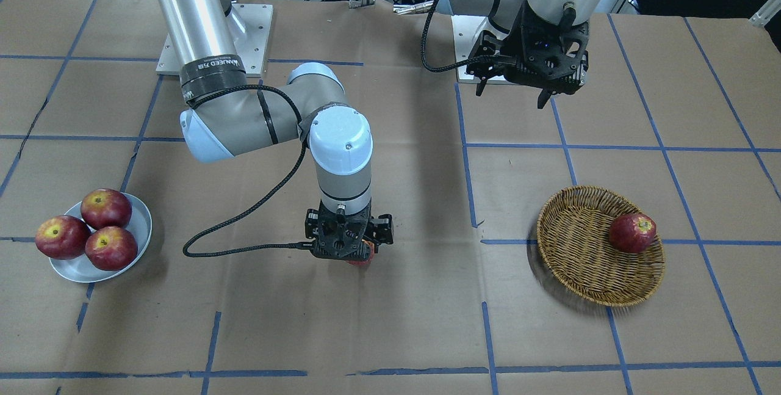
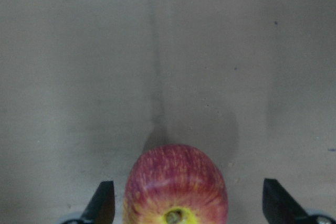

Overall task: Transfer apple from basket to plate
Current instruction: 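Reach the right gripper to the apple on the table and grasp it, then carry the apple with the right gripper over the white plate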

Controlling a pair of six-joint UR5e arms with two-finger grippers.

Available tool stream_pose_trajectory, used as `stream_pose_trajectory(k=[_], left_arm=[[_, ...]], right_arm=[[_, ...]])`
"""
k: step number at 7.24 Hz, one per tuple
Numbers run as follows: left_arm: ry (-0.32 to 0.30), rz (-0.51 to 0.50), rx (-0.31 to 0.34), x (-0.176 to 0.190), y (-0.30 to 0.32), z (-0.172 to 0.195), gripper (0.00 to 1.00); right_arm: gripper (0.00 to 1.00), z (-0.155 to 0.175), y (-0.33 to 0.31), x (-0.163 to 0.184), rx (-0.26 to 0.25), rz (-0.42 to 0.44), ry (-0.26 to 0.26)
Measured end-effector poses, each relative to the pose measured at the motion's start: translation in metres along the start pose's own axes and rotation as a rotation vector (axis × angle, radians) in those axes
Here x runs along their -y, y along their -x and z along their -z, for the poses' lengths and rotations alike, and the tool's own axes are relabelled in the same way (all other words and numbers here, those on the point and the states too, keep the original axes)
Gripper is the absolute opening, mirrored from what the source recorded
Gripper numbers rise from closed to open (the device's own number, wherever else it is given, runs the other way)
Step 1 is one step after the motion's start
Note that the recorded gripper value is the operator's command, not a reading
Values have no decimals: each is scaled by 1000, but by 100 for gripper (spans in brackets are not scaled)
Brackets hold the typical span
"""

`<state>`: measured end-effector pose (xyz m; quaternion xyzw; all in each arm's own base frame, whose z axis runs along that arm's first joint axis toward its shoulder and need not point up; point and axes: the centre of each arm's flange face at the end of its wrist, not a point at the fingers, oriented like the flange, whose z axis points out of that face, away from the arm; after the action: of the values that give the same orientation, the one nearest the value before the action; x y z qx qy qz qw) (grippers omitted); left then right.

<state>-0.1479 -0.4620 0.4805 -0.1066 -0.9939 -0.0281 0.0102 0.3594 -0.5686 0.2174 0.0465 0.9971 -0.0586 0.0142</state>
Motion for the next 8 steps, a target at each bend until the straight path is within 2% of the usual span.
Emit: stream_pose_trajectory(k=[2, 3, 4, 5, 8], left_arm=[[0, 0, 1, 0, 0, 0, 99], [0, 0, 1, -1, 0, 0, 99], [-1, 0, 1, -1, -1, 1, 99], [-1, 0, 1, -1, -1, 1, 99], [-1, -1, 1, -1, -1, 1, 99]], right_arm=[[96, -23, 2, -3, -4, -1, 9], [76, -28, 6, -6, -7, 3, 14], [63, -31, 11, -10, -9, 9, 16], [54, -32, 13, -12, -11, 13, 17], [53, -9, 11, -5, -3, 7, -12]])
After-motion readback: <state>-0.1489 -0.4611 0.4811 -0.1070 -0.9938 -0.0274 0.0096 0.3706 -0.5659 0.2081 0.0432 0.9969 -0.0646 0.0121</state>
